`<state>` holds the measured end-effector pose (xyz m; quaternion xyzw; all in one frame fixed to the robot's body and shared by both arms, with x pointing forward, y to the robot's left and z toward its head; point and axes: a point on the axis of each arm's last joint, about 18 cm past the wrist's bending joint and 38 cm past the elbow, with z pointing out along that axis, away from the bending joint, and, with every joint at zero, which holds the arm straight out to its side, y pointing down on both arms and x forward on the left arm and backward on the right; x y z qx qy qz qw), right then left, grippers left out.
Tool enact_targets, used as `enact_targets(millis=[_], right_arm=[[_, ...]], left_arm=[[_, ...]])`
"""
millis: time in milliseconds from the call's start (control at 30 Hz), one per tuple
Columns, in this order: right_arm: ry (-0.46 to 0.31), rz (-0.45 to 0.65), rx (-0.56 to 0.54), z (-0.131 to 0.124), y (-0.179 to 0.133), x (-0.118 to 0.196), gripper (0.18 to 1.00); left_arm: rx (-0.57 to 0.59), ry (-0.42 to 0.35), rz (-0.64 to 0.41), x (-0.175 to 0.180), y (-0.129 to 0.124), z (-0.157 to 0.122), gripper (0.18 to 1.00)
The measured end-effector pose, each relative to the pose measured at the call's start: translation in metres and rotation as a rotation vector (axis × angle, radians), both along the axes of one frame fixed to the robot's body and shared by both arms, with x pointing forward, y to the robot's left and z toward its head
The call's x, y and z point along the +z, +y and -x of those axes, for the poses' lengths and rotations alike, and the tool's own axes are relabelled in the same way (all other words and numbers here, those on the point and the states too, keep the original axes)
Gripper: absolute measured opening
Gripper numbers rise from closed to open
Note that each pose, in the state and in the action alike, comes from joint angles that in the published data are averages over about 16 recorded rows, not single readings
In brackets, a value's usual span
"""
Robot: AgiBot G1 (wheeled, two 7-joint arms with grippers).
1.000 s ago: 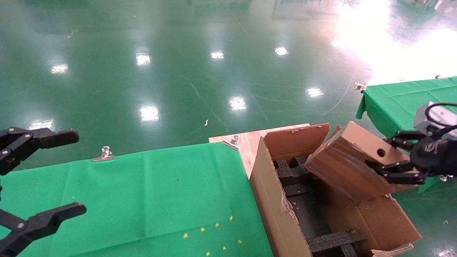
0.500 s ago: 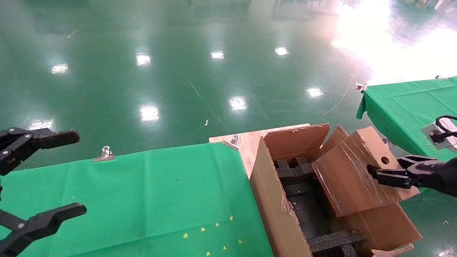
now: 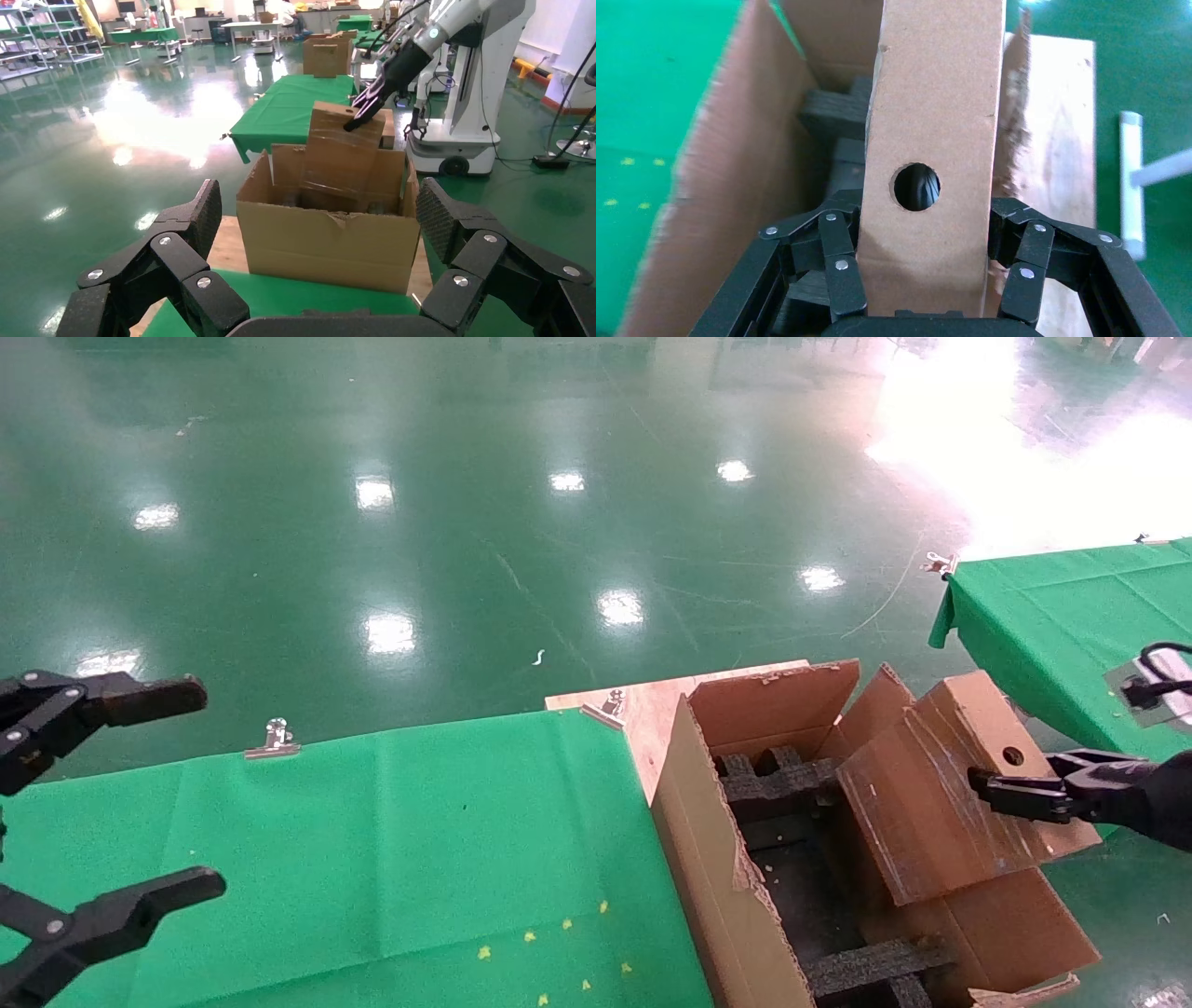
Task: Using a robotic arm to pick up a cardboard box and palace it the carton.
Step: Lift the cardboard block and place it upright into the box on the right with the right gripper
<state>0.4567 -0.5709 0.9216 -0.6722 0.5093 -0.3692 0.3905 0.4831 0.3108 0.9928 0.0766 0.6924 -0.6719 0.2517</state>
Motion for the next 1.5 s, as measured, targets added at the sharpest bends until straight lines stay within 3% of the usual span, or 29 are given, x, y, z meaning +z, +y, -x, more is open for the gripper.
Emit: enact_targets(millis=[667,1500], right_arm=[[0.065,0.028,-0.096,-0.027,-0.002,-0.042,0.297],[0.126,0.056,-0.12,-0.086,0.004,-0.08,0.295]], left_arm=[[0.0,0.0,0.0,0.0,0.0,0.0,1.001],[0.0,0.0,0.0,0.0,0.0,0.0,1.001]])
